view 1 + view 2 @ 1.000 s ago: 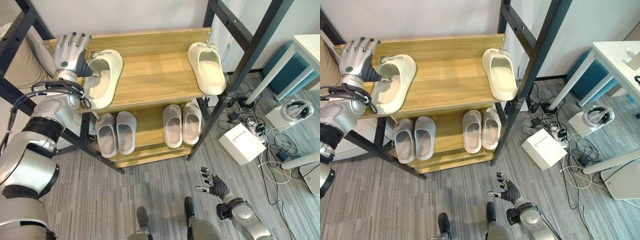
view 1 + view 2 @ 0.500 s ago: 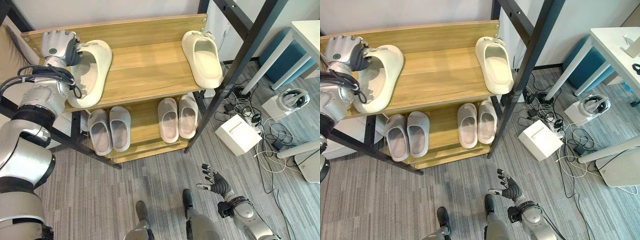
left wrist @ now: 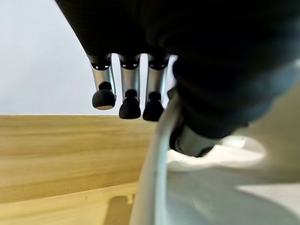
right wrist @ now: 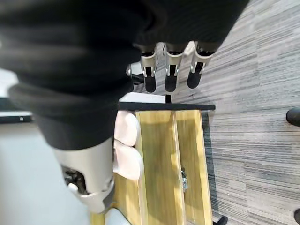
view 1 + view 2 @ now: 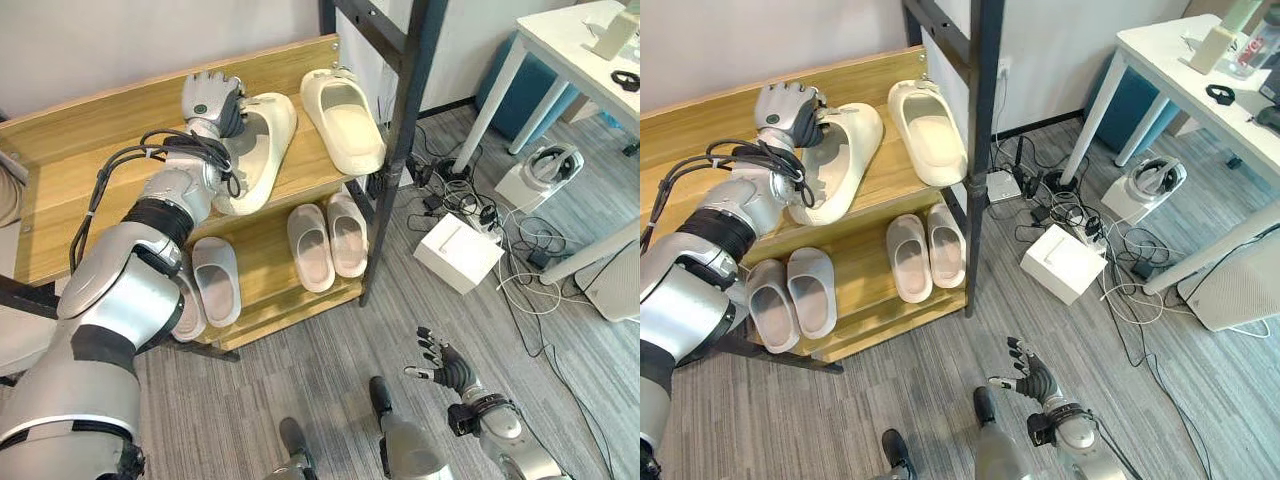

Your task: Arrange the slippers neatly on the shoe rack.

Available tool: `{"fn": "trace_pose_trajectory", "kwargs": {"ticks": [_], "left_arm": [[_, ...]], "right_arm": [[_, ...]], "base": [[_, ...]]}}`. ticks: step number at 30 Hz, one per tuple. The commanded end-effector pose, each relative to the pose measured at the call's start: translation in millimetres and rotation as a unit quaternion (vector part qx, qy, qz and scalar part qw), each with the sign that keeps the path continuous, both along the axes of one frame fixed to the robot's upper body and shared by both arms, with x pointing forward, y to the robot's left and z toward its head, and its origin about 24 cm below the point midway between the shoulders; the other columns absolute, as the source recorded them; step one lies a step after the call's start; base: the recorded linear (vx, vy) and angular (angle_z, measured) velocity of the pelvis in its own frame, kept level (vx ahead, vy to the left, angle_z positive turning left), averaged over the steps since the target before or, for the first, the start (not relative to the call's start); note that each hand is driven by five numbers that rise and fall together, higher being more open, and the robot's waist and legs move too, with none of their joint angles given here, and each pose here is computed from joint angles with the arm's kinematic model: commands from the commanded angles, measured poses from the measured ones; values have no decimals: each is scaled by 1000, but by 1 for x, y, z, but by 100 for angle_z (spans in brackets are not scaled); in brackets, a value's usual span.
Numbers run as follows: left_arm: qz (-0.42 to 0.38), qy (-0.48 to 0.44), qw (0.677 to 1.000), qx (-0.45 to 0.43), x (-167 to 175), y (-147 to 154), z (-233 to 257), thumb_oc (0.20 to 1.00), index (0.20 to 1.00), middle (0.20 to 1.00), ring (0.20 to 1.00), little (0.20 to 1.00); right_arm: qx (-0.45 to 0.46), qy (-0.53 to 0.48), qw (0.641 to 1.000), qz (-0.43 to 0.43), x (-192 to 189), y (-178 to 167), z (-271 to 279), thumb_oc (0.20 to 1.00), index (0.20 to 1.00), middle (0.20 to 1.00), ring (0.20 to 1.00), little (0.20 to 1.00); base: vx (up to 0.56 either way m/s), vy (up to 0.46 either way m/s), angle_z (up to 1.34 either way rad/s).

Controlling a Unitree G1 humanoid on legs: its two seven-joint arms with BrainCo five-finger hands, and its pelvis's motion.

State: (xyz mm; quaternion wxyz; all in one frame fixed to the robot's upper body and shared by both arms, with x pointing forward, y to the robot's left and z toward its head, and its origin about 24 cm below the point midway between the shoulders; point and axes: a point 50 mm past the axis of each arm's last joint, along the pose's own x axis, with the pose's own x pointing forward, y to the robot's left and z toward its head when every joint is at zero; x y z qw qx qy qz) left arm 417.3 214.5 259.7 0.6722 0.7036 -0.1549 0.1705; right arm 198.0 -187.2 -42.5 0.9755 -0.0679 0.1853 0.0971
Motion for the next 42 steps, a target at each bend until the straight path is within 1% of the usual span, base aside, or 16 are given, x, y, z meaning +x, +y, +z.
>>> {"fn": "trace_pose_trajectory", "kwargs": {"ticks": [1, 8, 9, 11, 16, 19, 23, 24, 25, 27, 30, 31, 33, 35, 39, 42], "left_arm": [[51, -75, 994, -56, -6, 18, 61, 200, 200, 200, 200, 200], [79, -55, 990, -105, -4, 27, 49, 200, 200, 200, 200, 200], [69, -56, 989, -115, -4, 23, 50, 1000, 1000, 1000, 1000, 1000], [60, -62, 989, -118, -3, 19, 53, 1000, 1000, 1000, 1000, 1000], [-67, -143, 974, -164, -9, -25, 85, 1000, 1000, 1000, 1000, 1000], [-165, -179, 938, -246, -21, -45, 93, 1000, 1000, 1000, 1000, 1000], [-207, -192, 927, -249, -30, -53, 89, 1000, 1000, 1000, 1000, 1000], [-237, -181, 912, -280, -33, -56, 80, 1000, 1000, 1000, 1000, 1000], [-262, -183, 895, -311, -38, -56, 76, 1000, 1000, 1000, 1000, 1000], [-334, -138, 821, -441, -44, -57, 49, 1000, 1000, 1000, 1000, 1000], [-353, -87, 763, -534, -44, -55, 14, 1000, 1000, 1000, 1000, 1000], [-372, -32, 696, -613, -51, -57, -21, 1000, 1000, 1000, 1000, 1000], [-385, 32, 630, -673, -59, -63, -51, 1000, 1000, 1000, 1000, 1000], [-388, 94, 580, -710, -65, -73, -73, 1000, 1000, 1000, 1000, 1000], [-374, 197, 532, -734, -65, -95, -100, 1000, 1000, 1000, 1000, 1000], [-370, 203, 510, -749, -62, -106, -103, 1000, 1000, 1000, 1000, 1000]], "right_arm": [[11, -63, 998, -3, 12, -2, 23, 1000, 1000, 1000, 1000, 1000], [8, -58, 998, 3, 11, -1, 23, 1000, 1000, 1000, 1000, 1000], [5, -54, 998, 6, 10, -2, 22, 1000, 1000, 1000, 1000, 1000], [4, -54, 999, 8, 9, -1, 22, 1000, 1000, 1000, 1000, 1000], [-9, -41, 999, 7, 6, -6, 16, 1000, 1000, 1000, 1000, 1000], [-18, -31, 999, -3, 5, -10, 11, 1000, 1000, 1000, 1000, 1000], [-19, -26, 999, -5, 6, -9, 9, 1000, 1000, 1000, 1000, 1000], [-20, -22, 1000, -5, 7, -8, 7, 1000, 1000, 1000, 1000, 1000], [-20, -20, 1000, -7, 6, -8, 6, 1000, 1000, 1000, 1000, 1000], [-24, -10, 1000, -12, 4, -7, 3, 1000, 1000, 1000, 1000, 1000], [-25, -5, 1000, -12, 2, -5, 1, 1000, 1000, 1000, 1000, 1000], [-29, -3, 999, -17, 3, -5, 1, 1000, 1000, 1000, 1000, 1000], [-31, -1, 999, -14, 4, -4, 1, 1000, 1000, 1000, 1000, 1000], [-35, 5, 999, 0, 2, -2, 1, 1000, 1000, 1000, 1000, 1000], [-53, 21, 997, 44, -5, -4, 0, 1000, 1000, 1000, 1000, 1000], [-53, 29, 997, 57, -7, -2, -1, 1000, 1000, 1000, 1000, 1000]], "base": [[-6, -63, -18], [1, -23, -4], [0, 0, 0], [0, 0, 0], [1, -23, 6], [8, -8, 22], [-2, 7, 23], [-2, 7, 17], [-3, 18, 24], [-2, 25, 13], [-10, 20, 16], [-41, 42, 21], [-32, 46, 12], [-13, 45, 24], [-13, 43, 2], [3, 20, -22]]}}
